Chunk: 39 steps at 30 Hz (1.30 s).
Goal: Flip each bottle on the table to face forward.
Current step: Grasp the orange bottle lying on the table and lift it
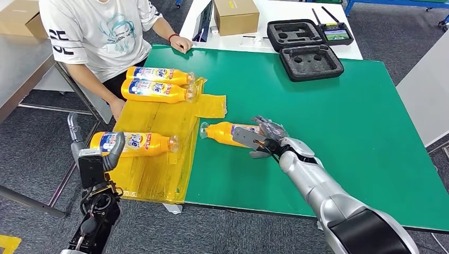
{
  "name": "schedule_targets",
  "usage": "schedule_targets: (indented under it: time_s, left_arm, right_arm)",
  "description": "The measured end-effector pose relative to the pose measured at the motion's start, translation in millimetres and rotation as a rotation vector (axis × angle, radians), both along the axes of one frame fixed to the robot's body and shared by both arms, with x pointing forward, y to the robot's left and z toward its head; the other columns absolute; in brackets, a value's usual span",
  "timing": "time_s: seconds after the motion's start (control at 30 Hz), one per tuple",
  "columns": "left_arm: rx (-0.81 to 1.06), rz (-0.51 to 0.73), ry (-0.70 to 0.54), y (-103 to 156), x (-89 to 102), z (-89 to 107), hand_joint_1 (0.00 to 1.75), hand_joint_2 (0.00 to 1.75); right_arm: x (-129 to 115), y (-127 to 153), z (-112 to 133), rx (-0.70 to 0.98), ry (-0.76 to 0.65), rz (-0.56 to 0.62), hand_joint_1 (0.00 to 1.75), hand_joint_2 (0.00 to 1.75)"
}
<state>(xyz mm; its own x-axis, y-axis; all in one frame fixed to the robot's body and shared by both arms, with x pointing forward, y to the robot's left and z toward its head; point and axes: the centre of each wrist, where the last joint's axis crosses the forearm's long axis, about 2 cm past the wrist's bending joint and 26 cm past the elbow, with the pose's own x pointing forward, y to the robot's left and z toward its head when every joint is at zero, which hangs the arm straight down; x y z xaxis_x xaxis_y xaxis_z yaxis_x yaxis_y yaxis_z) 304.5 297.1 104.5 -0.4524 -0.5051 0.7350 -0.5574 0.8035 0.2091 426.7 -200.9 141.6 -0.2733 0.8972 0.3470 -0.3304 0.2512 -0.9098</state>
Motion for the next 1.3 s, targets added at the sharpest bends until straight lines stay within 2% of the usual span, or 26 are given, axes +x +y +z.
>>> schedule_targets:
  time_s: [0.57,0.87,1.2,1.23,1.27,1.3]
  left_arm:
    - [-0.023,-0.016,0.033,-4,-1.6,-8.1,0.00,1.75]
    - [-0.037,-0.033,0.042,-7,4.7,-7.9,0.00,1.75]
    - [-0.064,-0.036,0.059,-8,7.9,-10.7,0.00,1.75]
    - [-0.066,-0.037,0.060,-8,8.0,-10.8,0.00,1.75]
    - [-0.068,-0.037,0.060,-9,8.2,-10.7,0.00,1.75]
    - [-0.070,-0.037,0.060,-9,8.5,-10.6,0.00,1.75]
  right_arm:
    - [2,-18,-5,-0.062,0.053,-0.075,0.00,1.75]
    - [1,-23,-10,-0.107,0.141,-0.070,0.00,1.75]
    - [1,-23,-9,-0.103,0.171,-0.037,0.00,1.75]
    - [1,-23,-10,-0.100,0.173,-0.033,0.04,1.75]
    - [1,-23,-10,-0.098,0.174,-0.029,0.31,1.75]
    - [1,-23,-10,-0.097,0.174,-0.027,0.70,1.75]
